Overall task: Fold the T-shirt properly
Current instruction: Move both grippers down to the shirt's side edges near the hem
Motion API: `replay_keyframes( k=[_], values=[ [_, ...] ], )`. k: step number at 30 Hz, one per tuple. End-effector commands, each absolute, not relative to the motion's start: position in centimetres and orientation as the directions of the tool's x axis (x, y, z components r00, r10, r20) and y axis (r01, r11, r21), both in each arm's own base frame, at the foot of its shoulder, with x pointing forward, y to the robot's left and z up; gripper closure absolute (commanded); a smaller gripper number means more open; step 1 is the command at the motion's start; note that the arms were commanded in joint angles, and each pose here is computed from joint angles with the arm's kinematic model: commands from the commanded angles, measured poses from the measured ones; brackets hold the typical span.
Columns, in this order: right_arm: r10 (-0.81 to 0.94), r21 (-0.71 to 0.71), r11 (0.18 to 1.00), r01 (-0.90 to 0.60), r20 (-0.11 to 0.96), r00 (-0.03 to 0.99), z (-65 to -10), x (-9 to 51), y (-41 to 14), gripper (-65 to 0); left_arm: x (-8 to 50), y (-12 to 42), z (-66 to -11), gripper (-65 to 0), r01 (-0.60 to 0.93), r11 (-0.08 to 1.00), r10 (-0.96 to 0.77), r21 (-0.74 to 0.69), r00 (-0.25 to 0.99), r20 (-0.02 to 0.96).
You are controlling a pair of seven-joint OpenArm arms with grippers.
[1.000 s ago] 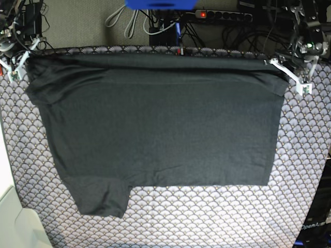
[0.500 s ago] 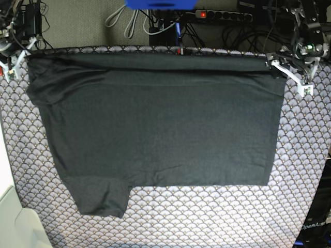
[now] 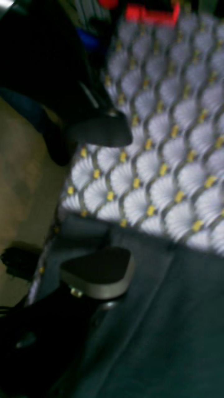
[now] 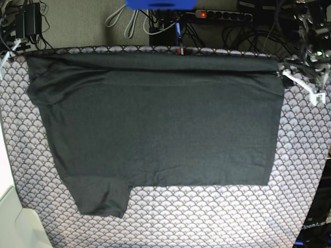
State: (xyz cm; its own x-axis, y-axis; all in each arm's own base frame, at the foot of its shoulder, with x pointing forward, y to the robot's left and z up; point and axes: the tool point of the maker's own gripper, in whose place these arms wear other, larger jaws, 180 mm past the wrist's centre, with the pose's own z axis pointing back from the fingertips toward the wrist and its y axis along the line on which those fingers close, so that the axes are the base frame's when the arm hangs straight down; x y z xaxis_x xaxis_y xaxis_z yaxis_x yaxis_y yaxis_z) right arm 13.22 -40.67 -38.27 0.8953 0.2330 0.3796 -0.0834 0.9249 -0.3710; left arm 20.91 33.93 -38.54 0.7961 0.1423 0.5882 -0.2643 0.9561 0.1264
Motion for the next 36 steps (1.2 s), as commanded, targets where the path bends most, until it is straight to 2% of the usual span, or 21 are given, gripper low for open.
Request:
replay_keyframes(
  k=[1, 8, 12, 15, 19, 25, 29, 36],
  values=[
    [0.252, -0.403, 0.912, -0.071, 0.416, 0.874, -36.7, 14.7, -41.5, -26.5, 22.2, 34.8, -36.9, -52.3, -0.271, 0.952, 0.124, 0.143, 0.767, 0.630],
    [0.303, -0.405, 0.912, -0.059, 0.572, 0.762, -33.4, 24.2, -40.4, -26.4, 26.3, 35.6, -34.0, -52.3, -0.308, 0.944, 0.134, 0.117, 0.684, 0.717],
    [0.323, -0.391, 0.916, -0.085, 0.599, 0.733, -33.1, 31.3, -39.6, -26.6, 29.5, 35.4, -32.0, -52.3, -0.322, 0.944, 0.154, 0.071, 0.619, 0.770],
    [0.301, -0.337, 0.935, -0.111, 0.588, 0.750, -34.5, 36.0, -38.8, -26.6, 32.0, 35.4, -30.7, -52.3, -0.326, 0.945, 0.169, 0.036, 0.576, 0.800],
    [0.251, -0.221, 0.965, -0.140, 0.626, 0.739, -35.9, 40.6, -36.8, -26.6, 35.5, 34.1, -30.6, -52.3, -0.286, 0.958, 0.165, 0.007, 0.573, 0.803],
    [0.241, -0.137, 0.969, -0.204, 0.691, 0.682, -36.2, 44.7, -33.4, -26.7, 39.7, 33.9, -29.6, -52.3, -0.268, 0.961, 0.097, 0.071, 0.566, 0.819],
    [0.209, -0.091, 0.974, -0.207, 0.709, 0.673, -36.8, 45.3, -32.4, -26.7, 41.0, 33.3, -30.0, -52.3, -0.237, 0.964, 0.037, 0.118, 0.561, 0.827],
    [0.201, -0.065, 0.972, -0.225, 0.723, 0.661, -37.3, 45.7, -30.6, -26.7, 42.2, 33.7, -31.5, -52.3, -0.255, 0.964, 0.090, 0.078, 0.587, 0.804]
  ],
)
